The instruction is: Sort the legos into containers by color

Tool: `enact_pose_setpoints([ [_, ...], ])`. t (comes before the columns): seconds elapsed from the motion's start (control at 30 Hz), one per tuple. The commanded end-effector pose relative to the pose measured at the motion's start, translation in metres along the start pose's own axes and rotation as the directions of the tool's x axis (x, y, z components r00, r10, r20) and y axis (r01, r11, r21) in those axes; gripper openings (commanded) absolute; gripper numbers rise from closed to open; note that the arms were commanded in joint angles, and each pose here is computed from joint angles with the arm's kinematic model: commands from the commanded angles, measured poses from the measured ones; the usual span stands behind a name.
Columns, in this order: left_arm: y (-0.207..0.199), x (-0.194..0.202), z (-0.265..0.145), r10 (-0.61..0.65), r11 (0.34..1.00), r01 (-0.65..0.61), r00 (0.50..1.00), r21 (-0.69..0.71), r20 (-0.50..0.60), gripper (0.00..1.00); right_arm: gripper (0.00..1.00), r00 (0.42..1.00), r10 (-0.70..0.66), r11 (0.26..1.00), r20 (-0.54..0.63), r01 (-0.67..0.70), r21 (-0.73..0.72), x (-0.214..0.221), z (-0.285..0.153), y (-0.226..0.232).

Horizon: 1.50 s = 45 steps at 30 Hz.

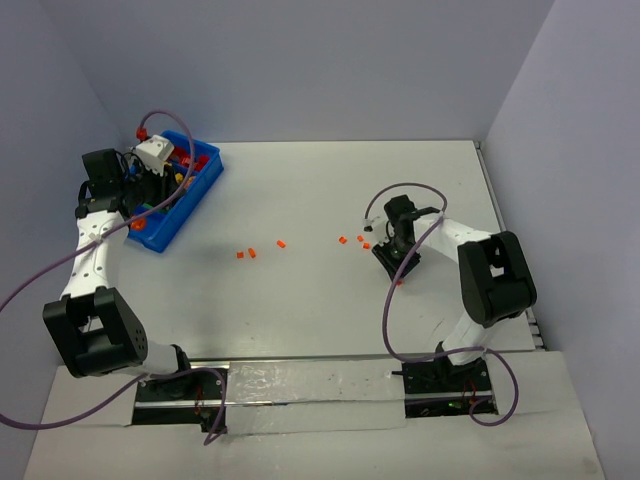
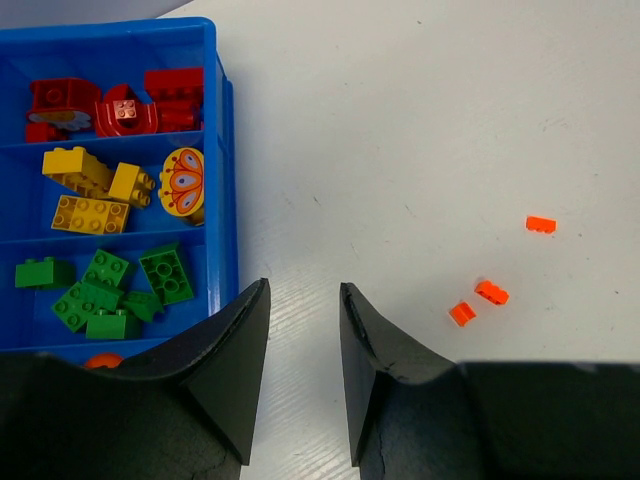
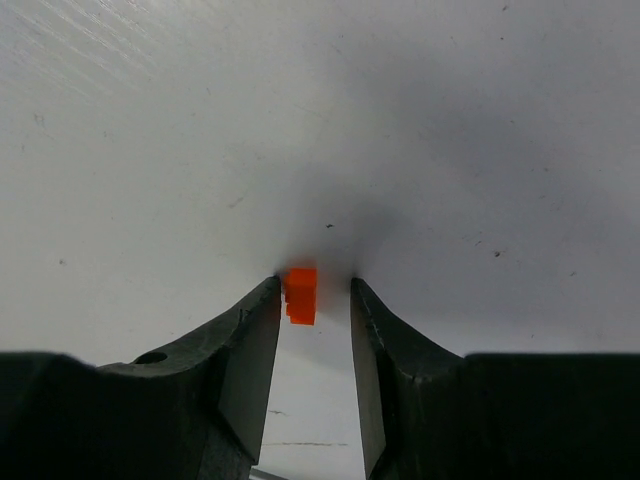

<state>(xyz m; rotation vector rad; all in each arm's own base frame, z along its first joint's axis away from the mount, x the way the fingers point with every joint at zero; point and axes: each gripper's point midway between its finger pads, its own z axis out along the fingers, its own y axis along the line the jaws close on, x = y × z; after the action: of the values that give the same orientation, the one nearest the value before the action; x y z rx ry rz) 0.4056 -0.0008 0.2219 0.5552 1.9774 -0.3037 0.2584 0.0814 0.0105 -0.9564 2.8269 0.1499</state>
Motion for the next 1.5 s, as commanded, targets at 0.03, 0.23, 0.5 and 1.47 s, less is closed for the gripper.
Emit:
enact_pose_setpoints([
  [0.03, -0.002, -0.020, -0.005, 0.031, 1.000, -0.031, 0.998, -0.005, 0.062, 0.42, 0.39, 1.000, -0.005, 1.000, -0.013, 0.005, 0.006, 0.004, 0.008, 0.000],
  [0.23, -0.001, -0.022, -0.004, 0.014, 1.000, -0.014, 0.998, -0.007, 0.064, 0.41, 0.27, 0.999, -0.015, 1.000, -0.036, 0.015, -0.018, 0.012, 0.011, 0.005],
  [0.5, -0.025, -0.034, -0.009, -0.083, 0.992, 0.071, 0.990, 0.104, 0.112, 0.41, 0.00, 0.987, -0.017, 0.988, 0.159, 0.040, -0.146, -0.034, -0.026, 0.028],
  [1.47, -0.255, -0.063, 0.049, -0.358, 0.874, 0.332, 0.934, 0.355, 0.009, 0.51, 0.00, 0.478, 0.841, 0.474, 0.253, -0.426, -0.771, -0.267, -0.174, 0.122],
])
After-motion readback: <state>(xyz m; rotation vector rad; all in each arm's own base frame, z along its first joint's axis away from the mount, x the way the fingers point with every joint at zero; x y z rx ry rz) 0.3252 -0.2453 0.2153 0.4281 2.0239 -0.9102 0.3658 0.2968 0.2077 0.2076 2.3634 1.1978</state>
